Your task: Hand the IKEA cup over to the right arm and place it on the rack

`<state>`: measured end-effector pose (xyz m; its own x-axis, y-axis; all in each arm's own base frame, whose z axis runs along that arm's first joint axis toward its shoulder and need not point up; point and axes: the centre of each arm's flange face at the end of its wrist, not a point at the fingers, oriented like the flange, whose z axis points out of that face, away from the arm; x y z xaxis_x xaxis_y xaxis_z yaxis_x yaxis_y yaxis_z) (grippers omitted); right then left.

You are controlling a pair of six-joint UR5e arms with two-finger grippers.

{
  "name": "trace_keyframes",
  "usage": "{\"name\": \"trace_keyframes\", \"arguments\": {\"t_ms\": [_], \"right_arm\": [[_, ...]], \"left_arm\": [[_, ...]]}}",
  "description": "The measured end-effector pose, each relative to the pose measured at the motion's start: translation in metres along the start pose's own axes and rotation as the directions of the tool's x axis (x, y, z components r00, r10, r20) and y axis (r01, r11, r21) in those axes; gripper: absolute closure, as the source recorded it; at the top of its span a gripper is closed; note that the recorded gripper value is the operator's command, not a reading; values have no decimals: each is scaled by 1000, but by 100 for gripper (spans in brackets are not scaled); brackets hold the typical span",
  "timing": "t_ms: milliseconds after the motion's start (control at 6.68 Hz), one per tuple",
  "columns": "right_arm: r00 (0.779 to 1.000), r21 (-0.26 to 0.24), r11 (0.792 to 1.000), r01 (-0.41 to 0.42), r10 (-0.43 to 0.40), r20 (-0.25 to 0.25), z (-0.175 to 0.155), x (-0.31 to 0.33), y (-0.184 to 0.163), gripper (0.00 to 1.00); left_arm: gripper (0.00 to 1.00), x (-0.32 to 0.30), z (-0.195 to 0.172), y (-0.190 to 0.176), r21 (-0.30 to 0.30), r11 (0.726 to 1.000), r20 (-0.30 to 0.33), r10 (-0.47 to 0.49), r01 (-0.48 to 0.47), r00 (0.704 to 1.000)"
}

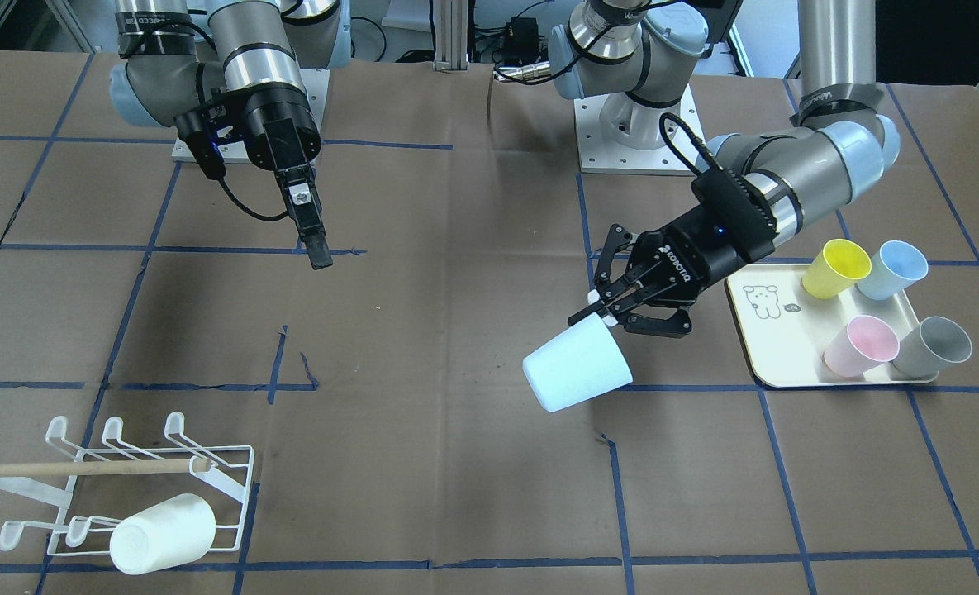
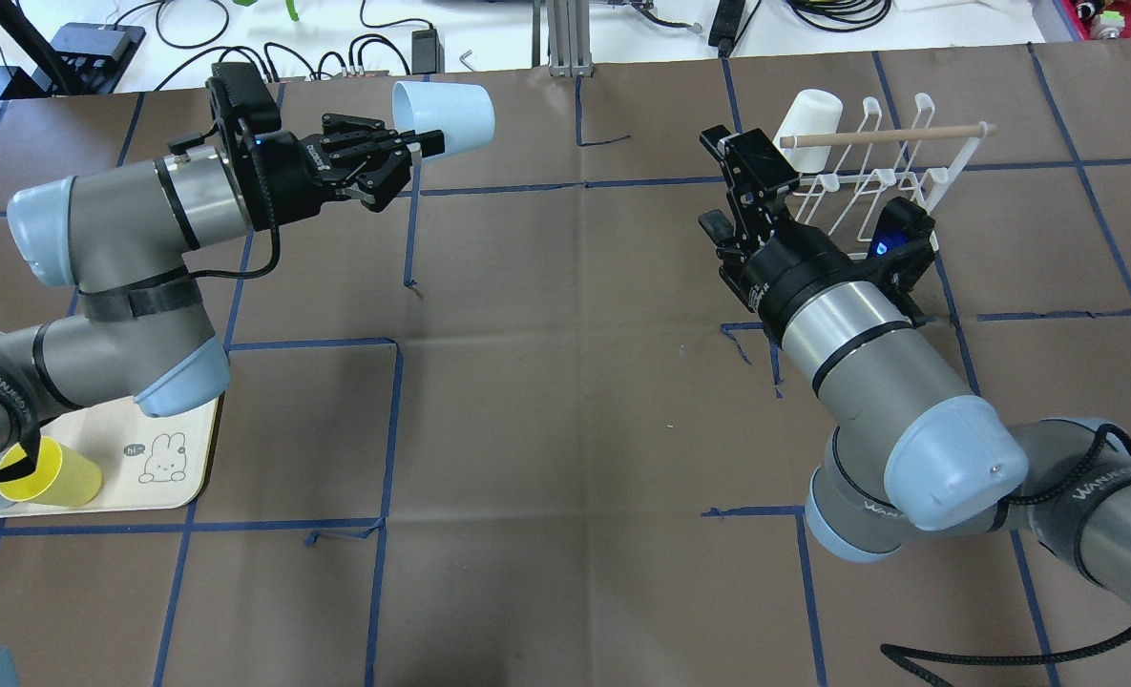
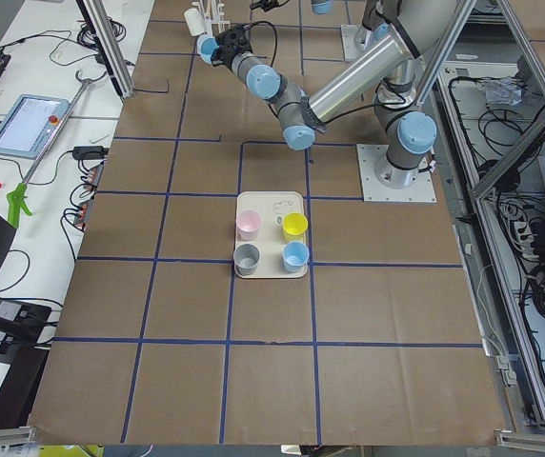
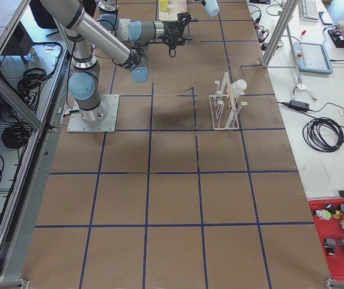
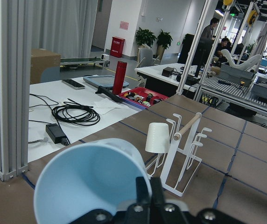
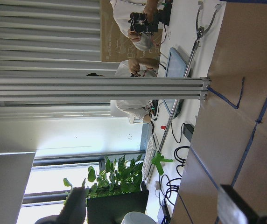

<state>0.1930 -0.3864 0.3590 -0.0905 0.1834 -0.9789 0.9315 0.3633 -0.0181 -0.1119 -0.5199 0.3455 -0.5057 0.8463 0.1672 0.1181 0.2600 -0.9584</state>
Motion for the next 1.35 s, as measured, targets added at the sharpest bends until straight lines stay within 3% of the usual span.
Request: {"name": "trace_keyframes", "arguments": {"t_ms": [449, 749, 1348], "right_arm": [[998, -42, 998, -53, 52, -34, 12, 7, 15, 0], [981, -64, 982, -176, 170, -95, 25, 10, 29, 1], [951, -85, 965, -249, 228, -208, 53, -6, 46, 1]], "left_arm": [[93, 45, 24, 11, 57, 998, -17, 2, -1, 1000], [92, 67, 35, 16, 68, 998, -24, -2, 3, 1000], [91, 83, 45, 16, 62, 998, -36, -13, 15, 999]]}}
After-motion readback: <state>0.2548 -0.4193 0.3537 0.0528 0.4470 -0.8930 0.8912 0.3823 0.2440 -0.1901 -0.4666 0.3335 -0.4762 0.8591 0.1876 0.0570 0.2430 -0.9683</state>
